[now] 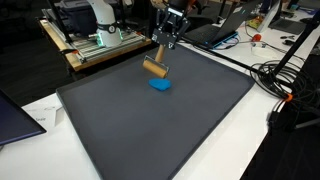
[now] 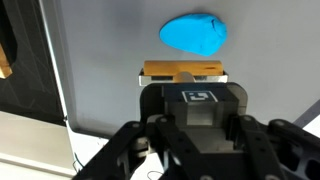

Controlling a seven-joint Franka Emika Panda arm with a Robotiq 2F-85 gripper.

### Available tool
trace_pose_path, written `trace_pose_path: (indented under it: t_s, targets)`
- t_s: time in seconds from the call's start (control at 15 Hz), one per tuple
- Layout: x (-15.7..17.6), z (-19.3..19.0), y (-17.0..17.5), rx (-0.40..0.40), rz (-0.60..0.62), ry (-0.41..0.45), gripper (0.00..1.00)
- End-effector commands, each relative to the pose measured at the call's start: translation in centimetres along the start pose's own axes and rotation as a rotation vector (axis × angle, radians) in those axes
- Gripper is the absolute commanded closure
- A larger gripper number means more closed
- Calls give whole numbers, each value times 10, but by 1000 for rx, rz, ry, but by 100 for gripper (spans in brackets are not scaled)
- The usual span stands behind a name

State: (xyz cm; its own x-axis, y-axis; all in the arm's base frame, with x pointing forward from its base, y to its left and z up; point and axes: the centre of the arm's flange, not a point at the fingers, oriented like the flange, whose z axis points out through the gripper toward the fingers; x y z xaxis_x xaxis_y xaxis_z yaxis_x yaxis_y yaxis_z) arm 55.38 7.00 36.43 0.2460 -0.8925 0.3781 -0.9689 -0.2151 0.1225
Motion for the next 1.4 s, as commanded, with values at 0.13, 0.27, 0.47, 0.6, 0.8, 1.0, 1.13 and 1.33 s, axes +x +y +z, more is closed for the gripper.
trace_pose_path:
  t_s: [0.13, 0.27, 0.47, 0.6, 0.8, 1.0, 1.13, 1.33]
  targets:
    - [-44, -20, 0, 28, 42, 116, 78]
    - [-59, -20, -4, 23, 62, 145, 78]
    - [-77, -15, -7, 8, 96, 185, 78]
    - [-87, -9, -10, -4, 114, 210, 78]
    - [-101, 2, -15, -12, 144, 251, 78]
    - [-113, 10, -20, -13, 156, 283, 78]
    - [-119, 10, -23, -14, 154, 314, 78]
    - [-121, -9, -23, -15, 123, 357, 78]
